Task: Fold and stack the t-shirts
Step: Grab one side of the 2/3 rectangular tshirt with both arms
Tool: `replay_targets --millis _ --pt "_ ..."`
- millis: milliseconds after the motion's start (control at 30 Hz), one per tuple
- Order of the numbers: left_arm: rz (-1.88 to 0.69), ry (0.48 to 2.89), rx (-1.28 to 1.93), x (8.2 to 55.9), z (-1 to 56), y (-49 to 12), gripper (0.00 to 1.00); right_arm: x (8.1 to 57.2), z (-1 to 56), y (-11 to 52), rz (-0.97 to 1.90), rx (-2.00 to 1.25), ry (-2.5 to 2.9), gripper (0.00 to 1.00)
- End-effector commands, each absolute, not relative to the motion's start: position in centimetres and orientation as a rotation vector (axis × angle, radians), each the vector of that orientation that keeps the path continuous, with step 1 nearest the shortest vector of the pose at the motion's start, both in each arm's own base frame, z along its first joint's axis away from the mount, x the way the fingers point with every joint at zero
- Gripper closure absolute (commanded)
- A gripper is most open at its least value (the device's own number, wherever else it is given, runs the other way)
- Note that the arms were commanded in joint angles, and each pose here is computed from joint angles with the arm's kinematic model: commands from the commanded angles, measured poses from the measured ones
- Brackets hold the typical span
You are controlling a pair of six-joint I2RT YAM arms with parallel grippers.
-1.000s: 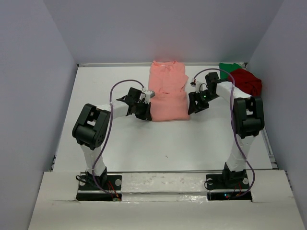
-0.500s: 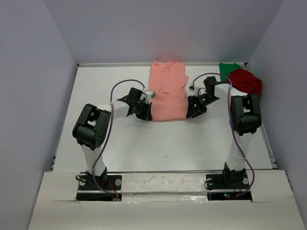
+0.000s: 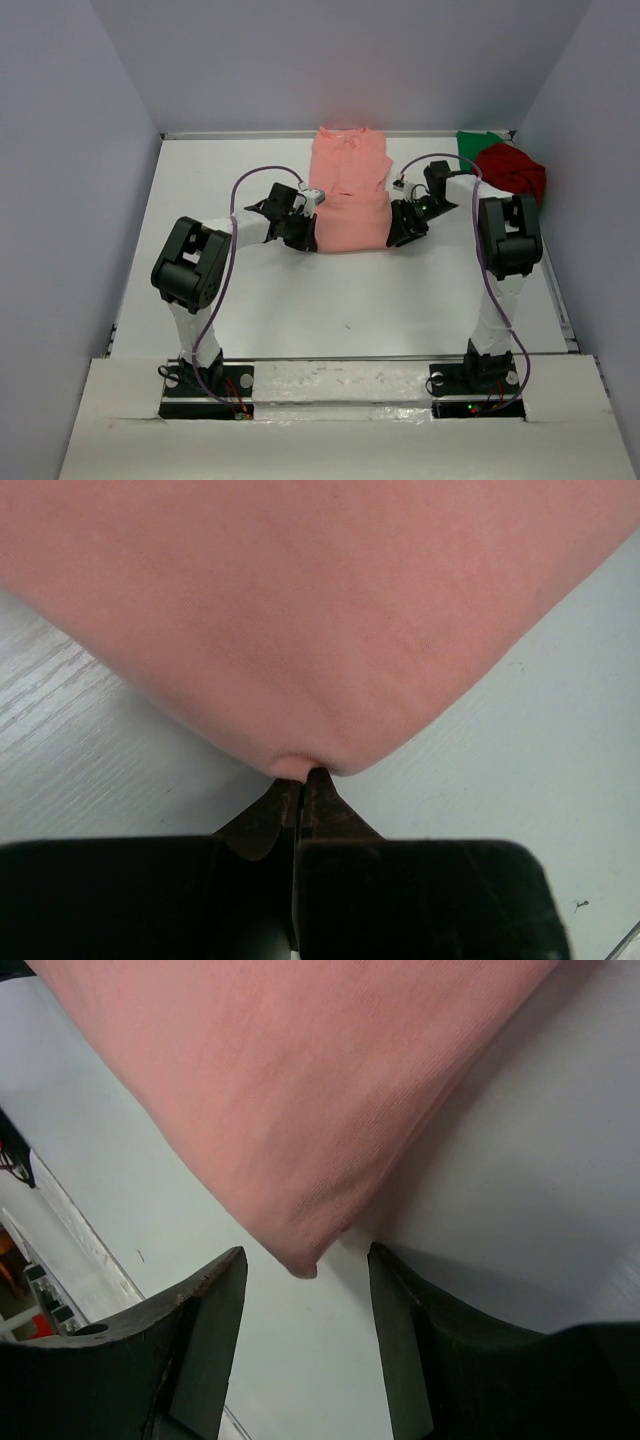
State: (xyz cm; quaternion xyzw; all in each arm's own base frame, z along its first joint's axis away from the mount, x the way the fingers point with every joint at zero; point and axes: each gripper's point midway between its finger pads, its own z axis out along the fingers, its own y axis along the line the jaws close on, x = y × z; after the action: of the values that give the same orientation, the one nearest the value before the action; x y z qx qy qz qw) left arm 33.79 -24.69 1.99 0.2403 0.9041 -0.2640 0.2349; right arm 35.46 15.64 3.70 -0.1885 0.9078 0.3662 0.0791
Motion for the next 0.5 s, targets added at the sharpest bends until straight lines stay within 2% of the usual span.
replay_targets --millis 0,333,433,467 --pt "-0.571 2.658 0.688 30.95 -1.85 -21.74 1.00 35.92 2.54 15.71 1.084 -0.584 2.725 0.42" --pt "-0.569 2.653 0.687 31.03 -1.74 -21.76 1.00 35.69 2.24 16.59 1.114 -0.603 2.727 0.50" --pt "-0.574 2.653 0.688 30.97 -1.71 -21.78 1.00 35.66 2.24 16.54 1.111 -0.606 2.730 0.57" --pt "-0.570 2.651 0.691 30.98 -1.68 -21.79 1.00 35.63 2.22 16.51 1.109 -0.606 2.732 0.63"
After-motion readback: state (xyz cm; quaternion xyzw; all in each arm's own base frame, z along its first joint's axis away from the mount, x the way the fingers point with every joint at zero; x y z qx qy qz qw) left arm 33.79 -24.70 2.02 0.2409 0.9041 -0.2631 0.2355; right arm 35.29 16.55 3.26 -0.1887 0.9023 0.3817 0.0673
